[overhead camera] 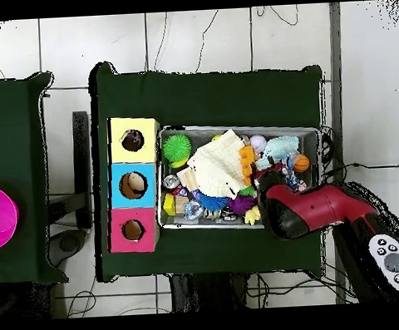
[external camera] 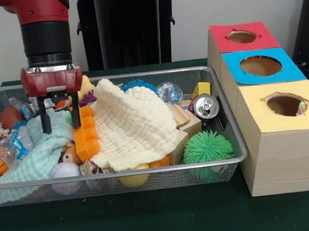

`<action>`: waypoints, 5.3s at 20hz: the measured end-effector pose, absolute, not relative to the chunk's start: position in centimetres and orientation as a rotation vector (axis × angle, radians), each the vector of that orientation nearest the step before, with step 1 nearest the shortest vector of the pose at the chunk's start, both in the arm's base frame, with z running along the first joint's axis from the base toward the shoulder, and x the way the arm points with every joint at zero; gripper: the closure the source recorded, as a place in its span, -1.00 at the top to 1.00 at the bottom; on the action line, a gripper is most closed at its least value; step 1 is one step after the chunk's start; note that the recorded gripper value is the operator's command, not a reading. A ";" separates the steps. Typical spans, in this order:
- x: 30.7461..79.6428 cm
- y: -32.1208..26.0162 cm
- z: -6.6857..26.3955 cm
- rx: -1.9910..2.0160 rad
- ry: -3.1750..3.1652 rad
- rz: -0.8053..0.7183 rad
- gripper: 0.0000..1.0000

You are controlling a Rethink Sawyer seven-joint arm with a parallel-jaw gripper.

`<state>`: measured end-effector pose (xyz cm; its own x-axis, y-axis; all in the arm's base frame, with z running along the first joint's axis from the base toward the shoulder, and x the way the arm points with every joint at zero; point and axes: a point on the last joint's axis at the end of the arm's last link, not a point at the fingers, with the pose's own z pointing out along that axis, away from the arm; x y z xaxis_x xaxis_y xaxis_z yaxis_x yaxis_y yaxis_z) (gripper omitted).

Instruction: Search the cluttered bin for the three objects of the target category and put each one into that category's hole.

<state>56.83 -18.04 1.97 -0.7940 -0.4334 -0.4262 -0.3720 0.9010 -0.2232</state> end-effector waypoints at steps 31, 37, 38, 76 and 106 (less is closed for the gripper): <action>54.5 -25.5 0.6 -0.458 2.610 -0.227 1.00; 54.4 -24.7 0.0 -0.469 2.597 -0.200 1.00; 54.3 -24.5 -0.1 -0.467 2.593 -0.190 1.00; 52.2 -14.0 0.9 -0.215 2.644 0.242 1.00; 48.8 -12.0 9.9 -0.137 2.967 0.124 1.00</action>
<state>48.81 -11.96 9.92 -0.9816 -0.0844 -0.1713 -0.0984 0.9923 0.0752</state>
